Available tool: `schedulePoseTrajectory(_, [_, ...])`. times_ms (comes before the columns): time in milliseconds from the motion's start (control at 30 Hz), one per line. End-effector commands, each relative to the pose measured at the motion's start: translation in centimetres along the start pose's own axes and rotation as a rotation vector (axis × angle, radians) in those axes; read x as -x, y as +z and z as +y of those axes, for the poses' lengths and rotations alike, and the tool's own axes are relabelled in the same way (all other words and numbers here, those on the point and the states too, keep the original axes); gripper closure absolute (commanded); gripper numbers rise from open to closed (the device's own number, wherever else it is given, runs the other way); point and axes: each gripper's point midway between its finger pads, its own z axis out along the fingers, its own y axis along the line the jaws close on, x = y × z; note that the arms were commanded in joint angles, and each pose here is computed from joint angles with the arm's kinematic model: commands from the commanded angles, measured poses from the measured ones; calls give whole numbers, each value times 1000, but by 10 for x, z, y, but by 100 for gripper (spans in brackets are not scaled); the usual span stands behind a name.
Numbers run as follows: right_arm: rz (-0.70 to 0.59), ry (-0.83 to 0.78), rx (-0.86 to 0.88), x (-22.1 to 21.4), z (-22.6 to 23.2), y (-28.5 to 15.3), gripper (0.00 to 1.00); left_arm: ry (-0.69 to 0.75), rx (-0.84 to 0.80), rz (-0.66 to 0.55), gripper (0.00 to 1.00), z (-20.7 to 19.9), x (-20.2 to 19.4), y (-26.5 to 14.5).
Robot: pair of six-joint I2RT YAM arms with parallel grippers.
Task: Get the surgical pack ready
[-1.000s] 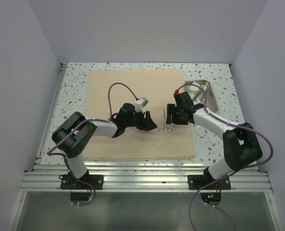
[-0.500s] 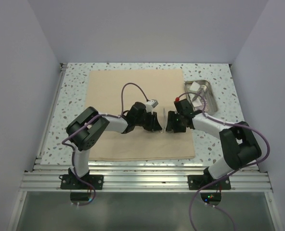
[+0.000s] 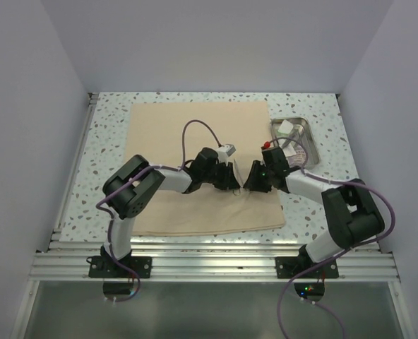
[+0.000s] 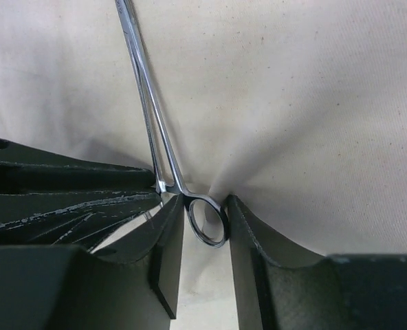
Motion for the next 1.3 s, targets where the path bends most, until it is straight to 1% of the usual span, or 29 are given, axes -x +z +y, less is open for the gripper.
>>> schedulePoseTrajectory(0, [12,52,-2,-11,-6,-1,67,-44,110,117,81,25,-40,3])
schedulePoseTrajectory(67, [-16,43,-9,-5,-6,-5,73,-42,115,113,81,25,-39,2])
schedulePoseTrajectory(233, [-38,35,-8,3,-3,-12,83,-33,124,105,81,25,-35,0])
schedulePoseTrajectory(367, [-71,18,-43,11,-7,-20,96,-21,141,86,81,25,-31,-4])
schedulePoseTrajectory(400, [-66,14,-54,10,-9,-22,100,-15,142,83,81,25,-29,-5])
schedulePoseTrajectory(633, [-104,-10,-34,23,1,-36,100,-1,145,50,81,20,-20,-11])
schedulePoseTrajectory(733, [-102,-16,-10,24,7,-39,100,7,138,32,81,18,-16,-15])
schedulePoseTrajectory(800, [-88,-16,-1,22,8,-36,100,1,133,46,81,18,-20,-13])
schedulePoseTrajectory(833, [-84,-17,-6,22,8,-36,95,-1,125,54,81,17,-21,-11])
schedulePoseTrajectory(867, [-80,-18,-19,22,6,-33,87,-4,125,59,81,18,-22,-10])
schedulePoseTrajectory(900, [-68,-22,-31,19,3,-31,81,-5,123,58,81,18,-22,-10])
schedulePoseTrajectory(933, [-60,-25,-44,17,-1,-29,69,-6,127,59,81,19,-23,-10])
schedulePoseTrajectory(1033, [-41,-21,-54,10,-6,-22,57,0,143,51,81,21,-21,-12])
schedulePoseTrajectory(1100, [-35,-11,-34,8,-4,-18,53,-1,149,56,81,22,-22,-12])
schedulePoseTrajectory(1267, [7,11,33,-2,4,-5,52,-12,150,82,82,25,-28,-7])
